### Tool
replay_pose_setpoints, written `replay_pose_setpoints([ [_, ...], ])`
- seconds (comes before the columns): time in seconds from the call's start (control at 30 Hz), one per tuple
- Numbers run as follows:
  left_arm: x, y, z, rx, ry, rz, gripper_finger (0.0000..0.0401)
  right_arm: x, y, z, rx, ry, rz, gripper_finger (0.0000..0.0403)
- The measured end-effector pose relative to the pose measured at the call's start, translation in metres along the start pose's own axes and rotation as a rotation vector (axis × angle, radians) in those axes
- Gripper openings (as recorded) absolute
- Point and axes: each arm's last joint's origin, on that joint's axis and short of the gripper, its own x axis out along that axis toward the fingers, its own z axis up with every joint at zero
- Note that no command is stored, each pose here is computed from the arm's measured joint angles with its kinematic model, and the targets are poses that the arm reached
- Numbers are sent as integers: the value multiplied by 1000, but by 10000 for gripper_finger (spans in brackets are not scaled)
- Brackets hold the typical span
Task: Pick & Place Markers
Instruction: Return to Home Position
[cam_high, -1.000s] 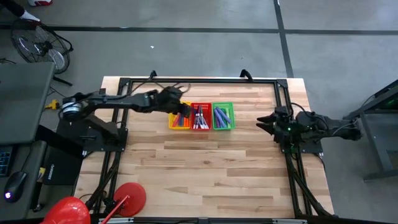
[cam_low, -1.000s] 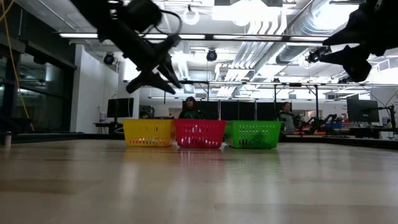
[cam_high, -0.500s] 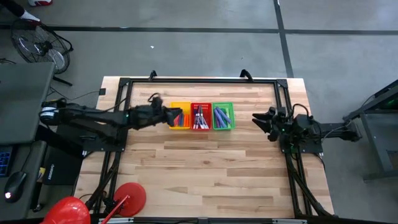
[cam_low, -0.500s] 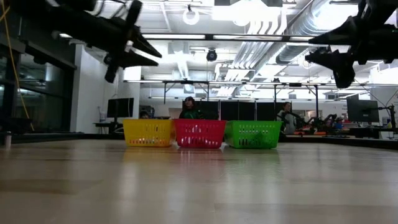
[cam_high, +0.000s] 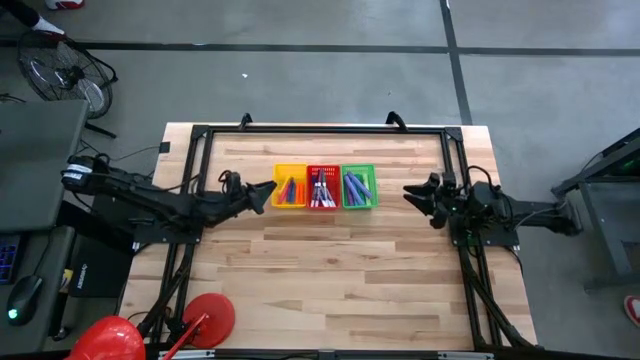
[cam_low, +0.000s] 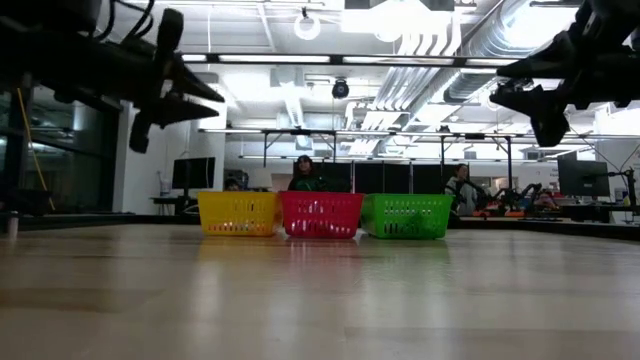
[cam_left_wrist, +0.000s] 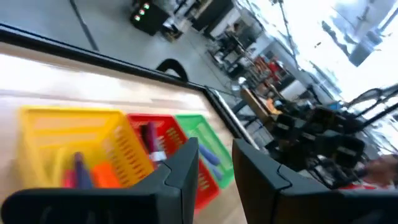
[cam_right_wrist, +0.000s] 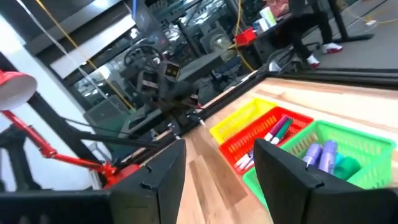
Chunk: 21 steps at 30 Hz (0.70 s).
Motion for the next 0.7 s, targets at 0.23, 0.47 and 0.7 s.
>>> replay_pose_setpoints([
  [0.23,-18,25,0,-67,-60,-55,97,0,-1,0,28,37,47,177],
  [0.47,-31,32,11,-41,-152,-109,97,0,-1,-1,33,55,55,177],
  [0.7,-38,34,16,72,-104,-139,97,0,-2,-3,29,72,45,177],
])
